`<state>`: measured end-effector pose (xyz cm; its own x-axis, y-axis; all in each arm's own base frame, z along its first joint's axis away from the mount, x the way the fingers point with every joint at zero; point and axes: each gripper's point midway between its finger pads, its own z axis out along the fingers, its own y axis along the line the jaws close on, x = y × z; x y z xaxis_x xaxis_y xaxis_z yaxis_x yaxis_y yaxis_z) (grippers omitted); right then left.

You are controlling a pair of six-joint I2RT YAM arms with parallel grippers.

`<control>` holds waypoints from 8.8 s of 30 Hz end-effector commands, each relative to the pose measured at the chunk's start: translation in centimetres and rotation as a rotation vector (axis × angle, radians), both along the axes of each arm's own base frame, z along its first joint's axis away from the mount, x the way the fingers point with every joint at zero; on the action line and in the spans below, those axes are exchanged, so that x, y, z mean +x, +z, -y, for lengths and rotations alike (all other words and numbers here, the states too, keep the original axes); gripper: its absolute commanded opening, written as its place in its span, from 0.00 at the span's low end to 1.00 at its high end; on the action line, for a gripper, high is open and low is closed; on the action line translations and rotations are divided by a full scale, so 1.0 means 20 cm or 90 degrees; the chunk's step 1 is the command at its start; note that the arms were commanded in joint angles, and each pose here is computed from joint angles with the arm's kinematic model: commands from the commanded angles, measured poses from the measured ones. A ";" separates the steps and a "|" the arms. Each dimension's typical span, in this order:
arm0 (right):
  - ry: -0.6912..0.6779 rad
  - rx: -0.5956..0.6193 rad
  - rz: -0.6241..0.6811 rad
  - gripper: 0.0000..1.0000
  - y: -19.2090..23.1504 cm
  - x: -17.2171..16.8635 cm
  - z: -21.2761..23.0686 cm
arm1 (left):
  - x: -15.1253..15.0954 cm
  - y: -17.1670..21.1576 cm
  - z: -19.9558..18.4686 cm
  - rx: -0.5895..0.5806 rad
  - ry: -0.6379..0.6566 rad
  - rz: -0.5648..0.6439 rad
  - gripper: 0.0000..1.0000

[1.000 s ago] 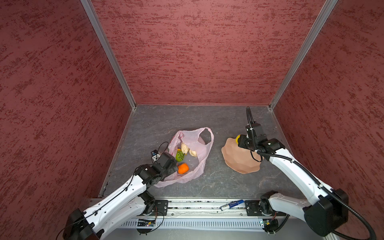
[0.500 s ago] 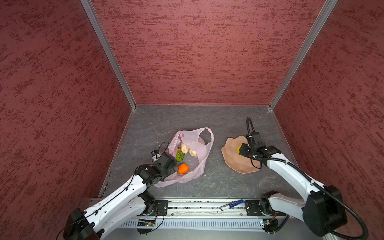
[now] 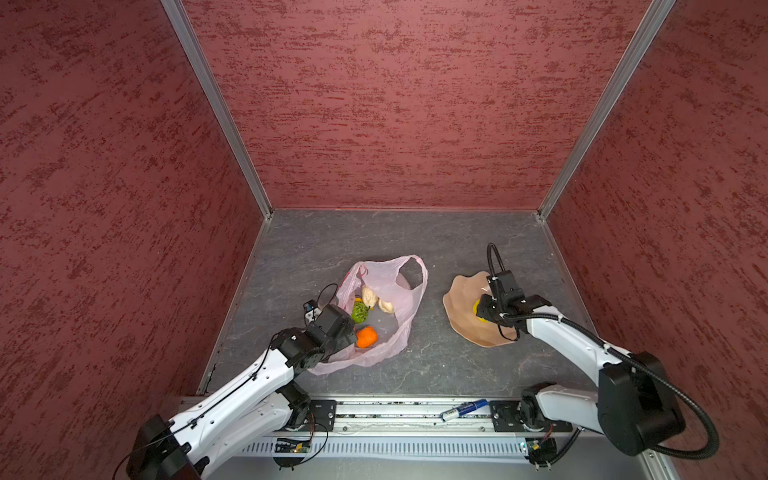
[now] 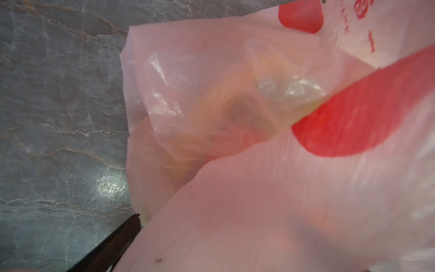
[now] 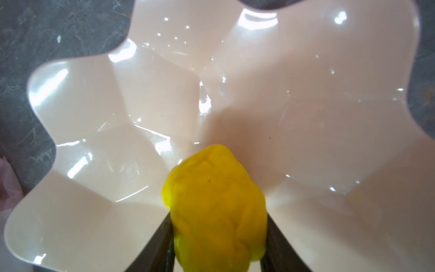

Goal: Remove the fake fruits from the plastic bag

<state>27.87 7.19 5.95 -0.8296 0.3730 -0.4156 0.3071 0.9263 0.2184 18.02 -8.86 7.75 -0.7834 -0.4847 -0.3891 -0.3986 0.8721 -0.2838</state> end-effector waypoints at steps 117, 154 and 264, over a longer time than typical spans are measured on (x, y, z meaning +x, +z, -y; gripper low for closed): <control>0.590 0.122 -0.095 0.60 0.01 -0.34 -1.91 | -0.15 -0.17 -0.09 0.007 0.072 0.001 0.98; 0.484 0.044 0.132 0.25 0.85 -0.11 -1.43 | -0.07 -0.12 0.00 -0.010 0.045 0.025 0.98; 0.392 0.151 0.175 0.55 0.82 -0.15 -1.56 | -0.03 -0.07 0.05 -0.028 0.025 0.041 0.98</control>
